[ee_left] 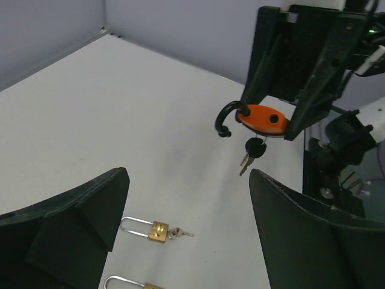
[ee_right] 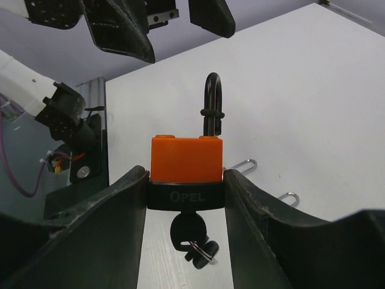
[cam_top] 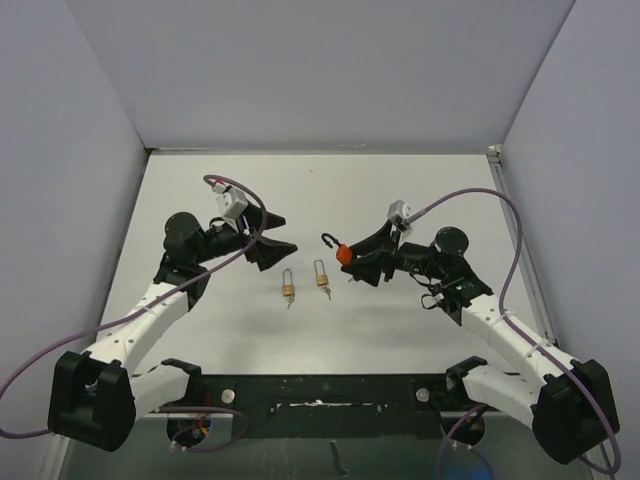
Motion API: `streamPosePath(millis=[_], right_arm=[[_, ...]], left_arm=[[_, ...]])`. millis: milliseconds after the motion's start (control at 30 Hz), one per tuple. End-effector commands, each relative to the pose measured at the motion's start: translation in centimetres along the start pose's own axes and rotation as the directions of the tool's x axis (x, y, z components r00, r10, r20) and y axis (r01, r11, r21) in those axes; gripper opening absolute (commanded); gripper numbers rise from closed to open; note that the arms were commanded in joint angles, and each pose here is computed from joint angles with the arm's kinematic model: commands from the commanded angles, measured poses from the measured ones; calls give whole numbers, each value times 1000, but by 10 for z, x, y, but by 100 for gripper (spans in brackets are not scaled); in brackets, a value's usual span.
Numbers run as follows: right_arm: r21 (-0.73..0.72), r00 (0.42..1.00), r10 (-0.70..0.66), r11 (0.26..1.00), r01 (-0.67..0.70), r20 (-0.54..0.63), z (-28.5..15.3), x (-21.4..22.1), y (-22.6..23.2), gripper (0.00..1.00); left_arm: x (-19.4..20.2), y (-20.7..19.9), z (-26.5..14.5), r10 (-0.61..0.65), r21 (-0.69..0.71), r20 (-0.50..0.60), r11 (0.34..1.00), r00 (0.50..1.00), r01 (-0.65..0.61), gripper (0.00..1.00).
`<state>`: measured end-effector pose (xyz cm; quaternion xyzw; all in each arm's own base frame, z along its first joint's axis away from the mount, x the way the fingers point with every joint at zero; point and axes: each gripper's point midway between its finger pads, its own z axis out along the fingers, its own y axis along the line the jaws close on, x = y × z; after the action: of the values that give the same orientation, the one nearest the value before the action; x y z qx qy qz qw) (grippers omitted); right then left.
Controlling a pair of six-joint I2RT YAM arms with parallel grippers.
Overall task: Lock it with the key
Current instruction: Pick up the lock from the center of the board, then lock the lock.
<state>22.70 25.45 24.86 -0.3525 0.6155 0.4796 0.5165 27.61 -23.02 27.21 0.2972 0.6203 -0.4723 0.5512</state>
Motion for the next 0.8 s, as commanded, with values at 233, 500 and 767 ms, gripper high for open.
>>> streamPosePath(millis=[233,500,767], right_arm=[[-275,991,-29,959,65,130,-2,-37,48,0],[-320,993,-7,946,45,118,0,-35,53,0],[-321,996,-18,946,47,92,4,-30,57,0]], left_arm=[[-11,-85,4,147,398,29,906,989,-147,74],[-10,-85,10,145,392,28,909,989,-144,74],[-15,-84,25,108,370,47,921,993,-117,67]])
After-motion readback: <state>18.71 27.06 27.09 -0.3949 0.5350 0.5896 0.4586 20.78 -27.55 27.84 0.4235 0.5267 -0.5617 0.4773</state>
